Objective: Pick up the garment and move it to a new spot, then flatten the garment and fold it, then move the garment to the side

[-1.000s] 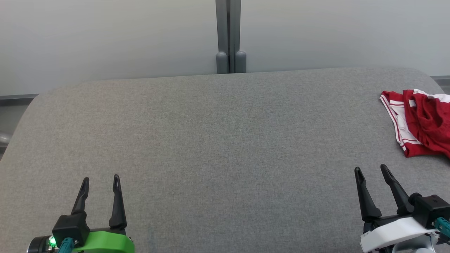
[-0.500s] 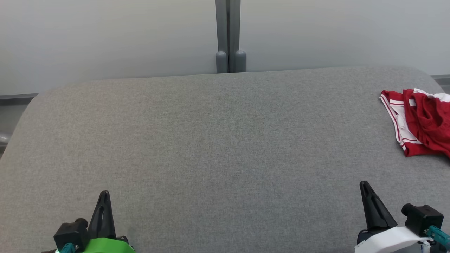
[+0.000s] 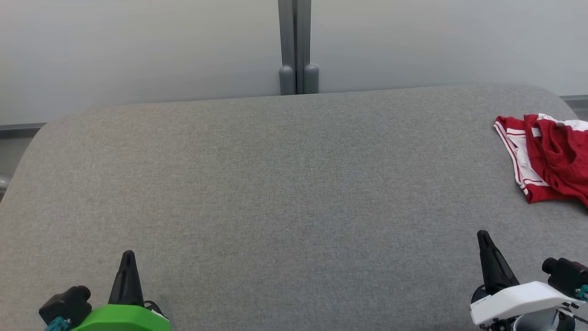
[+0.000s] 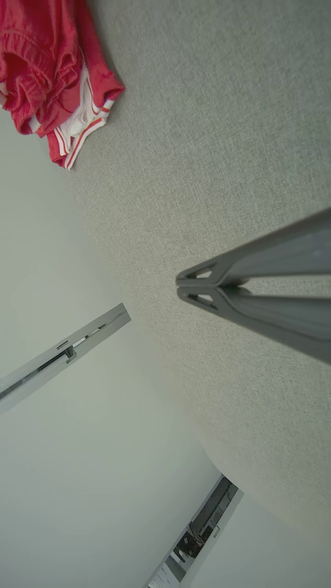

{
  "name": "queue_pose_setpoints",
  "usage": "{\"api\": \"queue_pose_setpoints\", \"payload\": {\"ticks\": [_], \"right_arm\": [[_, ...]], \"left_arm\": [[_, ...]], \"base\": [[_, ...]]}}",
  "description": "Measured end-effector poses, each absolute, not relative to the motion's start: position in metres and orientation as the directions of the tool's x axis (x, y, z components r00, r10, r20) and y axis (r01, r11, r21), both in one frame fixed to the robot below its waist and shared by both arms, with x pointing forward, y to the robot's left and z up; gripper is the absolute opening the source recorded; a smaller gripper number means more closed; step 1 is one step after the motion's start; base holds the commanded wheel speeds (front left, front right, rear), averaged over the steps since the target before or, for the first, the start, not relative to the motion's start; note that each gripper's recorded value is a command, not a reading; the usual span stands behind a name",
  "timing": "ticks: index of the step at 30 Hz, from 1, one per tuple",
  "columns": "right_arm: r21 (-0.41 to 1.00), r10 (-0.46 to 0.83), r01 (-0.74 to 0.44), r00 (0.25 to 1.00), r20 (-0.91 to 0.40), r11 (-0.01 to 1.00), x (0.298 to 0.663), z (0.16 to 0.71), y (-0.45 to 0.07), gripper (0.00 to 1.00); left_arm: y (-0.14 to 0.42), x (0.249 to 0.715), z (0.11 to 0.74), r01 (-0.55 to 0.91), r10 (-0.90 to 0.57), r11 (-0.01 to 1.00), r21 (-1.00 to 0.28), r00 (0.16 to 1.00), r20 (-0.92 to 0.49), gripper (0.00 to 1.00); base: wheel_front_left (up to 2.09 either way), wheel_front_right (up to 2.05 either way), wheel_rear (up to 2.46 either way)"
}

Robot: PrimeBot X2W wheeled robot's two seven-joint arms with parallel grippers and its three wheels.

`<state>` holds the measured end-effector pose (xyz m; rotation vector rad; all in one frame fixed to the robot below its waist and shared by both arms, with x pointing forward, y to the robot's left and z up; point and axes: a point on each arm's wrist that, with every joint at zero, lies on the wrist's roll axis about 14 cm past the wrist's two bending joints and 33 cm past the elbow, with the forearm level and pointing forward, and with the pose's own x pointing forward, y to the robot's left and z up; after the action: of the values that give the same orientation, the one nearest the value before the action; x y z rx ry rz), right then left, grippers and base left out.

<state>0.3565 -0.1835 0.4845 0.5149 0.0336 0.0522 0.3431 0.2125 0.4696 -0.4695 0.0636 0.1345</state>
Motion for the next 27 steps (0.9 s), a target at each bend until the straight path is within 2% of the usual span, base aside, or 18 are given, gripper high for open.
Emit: {"api": "queue_pose_setpoints", "payload": {"ticks": [27], "right_arm": [[0.774,0.011,0.030,0.999,-0.048,0.633,0.368,0.487,-0.192,0.00]], "left_arm": [[0.212,0.357,0.473,-0.153,0.096,0.639,-0.754,0.988,-0.119,0.00]], "base": [[0.00,0.00,0.00]]}}
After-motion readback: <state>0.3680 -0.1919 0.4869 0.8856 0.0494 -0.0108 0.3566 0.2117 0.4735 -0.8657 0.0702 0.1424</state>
